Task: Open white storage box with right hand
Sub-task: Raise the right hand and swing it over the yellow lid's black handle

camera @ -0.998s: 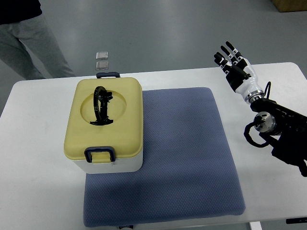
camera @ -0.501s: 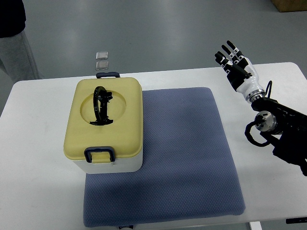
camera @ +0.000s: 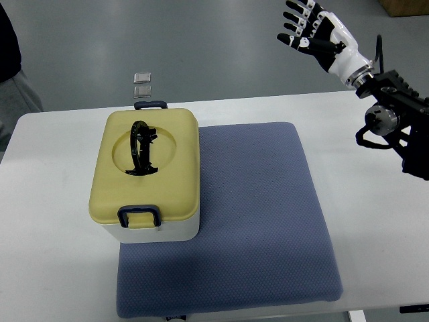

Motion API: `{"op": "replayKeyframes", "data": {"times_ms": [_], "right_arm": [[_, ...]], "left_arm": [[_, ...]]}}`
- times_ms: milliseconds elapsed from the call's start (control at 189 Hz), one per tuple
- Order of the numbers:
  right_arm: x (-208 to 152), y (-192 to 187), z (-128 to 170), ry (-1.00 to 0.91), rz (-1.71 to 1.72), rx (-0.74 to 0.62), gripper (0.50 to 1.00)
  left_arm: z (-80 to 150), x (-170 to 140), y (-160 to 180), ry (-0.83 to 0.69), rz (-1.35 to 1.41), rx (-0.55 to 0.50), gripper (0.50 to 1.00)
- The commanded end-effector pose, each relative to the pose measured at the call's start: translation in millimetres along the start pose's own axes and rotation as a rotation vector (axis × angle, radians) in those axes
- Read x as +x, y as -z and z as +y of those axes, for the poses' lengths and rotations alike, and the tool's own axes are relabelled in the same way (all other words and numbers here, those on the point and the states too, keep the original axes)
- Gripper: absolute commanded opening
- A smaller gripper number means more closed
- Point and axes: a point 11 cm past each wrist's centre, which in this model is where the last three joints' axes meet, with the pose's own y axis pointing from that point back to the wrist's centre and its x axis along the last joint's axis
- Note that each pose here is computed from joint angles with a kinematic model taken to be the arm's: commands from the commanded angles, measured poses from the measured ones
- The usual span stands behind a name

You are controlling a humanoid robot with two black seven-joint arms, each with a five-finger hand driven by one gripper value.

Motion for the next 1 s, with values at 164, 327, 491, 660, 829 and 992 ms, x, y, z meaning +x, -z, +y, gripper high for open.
{"op": "replayKeyframes", "data": {"times_ms": [164,327,491,660,829,992], "right_arm": [[-74,66,-51,0.385,0.417,0.054,0.93],[-129,83,-67,0.606,0.626,0.077,0.928],[-191,67,-68,0.804,0.778,0.095,0.928],[-229,60,-67,0.922,0.912,0.129,0.928],[-253,58,-60,1.002,0.952,0.162,0.924],[-269,40,-44,1.109,1.012,0.148,0.917]], "left_arm": [[0,0,0,0.0,0.001,0.0,1.0],[0,0,0,0.0,0.001,0.0,1.0],[0,0,0,0.0,0.001,0.0,1.0],[0,0,0,0.0,0.001,0.001,1.0],[0,0,0,0.0,0.001,0.001,1.0],[0,0,0,0.0,0.001,0.0,1.0]]}}
